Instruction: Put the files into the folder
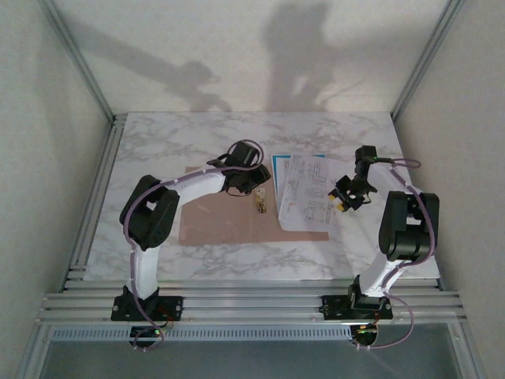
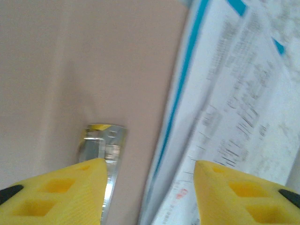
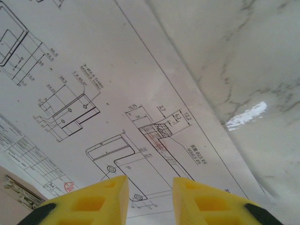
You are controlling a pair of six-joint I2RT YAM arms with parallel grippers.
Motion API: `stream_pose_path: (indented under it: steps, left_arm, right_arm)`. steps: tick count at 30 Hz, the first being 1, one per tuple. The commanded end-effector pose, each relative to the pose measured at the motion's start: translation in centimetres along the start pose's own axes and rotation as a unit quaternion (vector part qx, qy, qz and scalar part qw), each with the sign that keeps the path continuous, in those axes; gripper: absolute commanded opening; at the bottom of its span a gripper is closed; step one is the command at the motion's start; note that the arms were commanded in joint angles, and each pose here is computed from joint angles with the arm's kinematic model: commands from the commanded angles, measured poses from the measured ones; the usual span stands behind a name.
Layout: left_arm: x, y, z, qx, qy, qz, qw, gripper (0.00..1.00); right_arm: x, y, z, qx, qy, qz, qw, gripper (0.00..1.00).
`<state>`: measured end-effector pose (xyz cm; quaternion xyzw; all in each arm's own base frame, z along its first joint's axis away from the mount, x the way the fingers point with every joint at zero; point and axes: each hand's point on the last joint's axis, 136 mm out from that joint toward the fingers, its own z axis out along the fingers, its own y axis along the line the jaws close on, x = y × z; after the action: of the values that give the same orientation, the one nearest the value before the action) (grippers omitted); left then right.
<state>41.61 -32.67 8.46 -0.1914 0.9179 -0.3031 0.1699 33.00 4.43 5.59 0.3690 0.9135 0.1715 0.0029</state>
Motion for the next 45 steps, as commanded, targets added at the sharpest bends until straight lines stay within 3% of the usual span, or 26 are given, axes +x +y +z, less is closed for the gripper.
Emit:
stream_pose_path:
  steps: [1,7,13,21,27,41,45]
  left_arm:
    - [2.1,-3.9,1.0,0.037,0.036,0.083,0.995,0.49]
    - [4.7,-5.7,4.0,0.046,0.079,0.134,0.987,0.46]
    - [5.3,-4.8,5.8,0.015,0.089,0.16,0.983,0.46]
    - [5.7,-2.7,6.6,-0.022,0.085,0.172,0.981,0.47]
    - [6.6,-2.4,7.2,-0.013,0.099,0.175,0.979,0.47]
    - [7.6,-2.3,7.5,-0.012,0.114,0.182,0.977,0.42]
    - [7.7,-2.6,7.4,-0.006,0.115,0.182,0.977,0.36]
  right_arm:
    - [0.1,0.3,0.8,-0.002,0.014,-0.001,1.0,0.28]
    - [-0.3,-0.5,1.9,0.026,0.019,0.0,0.999,0.27]
    - [-0.5,-1.6,3.1,0.051,0.026,0.004,0.998,0.27]
    - [-0.2,-2.5,4.0,0.067,0.036,0.007,0.997,0.27]
    - [0.0,-2.8,4.5,0.071,0.043,0.008,0.997,0.27]
    - [0.1,-2.5,4.8,0.065,0.047,0.011,0.997,0.27]
    - [0.1,-2.5,4.8,0.065,0.047,0.011,0.997,0.27]
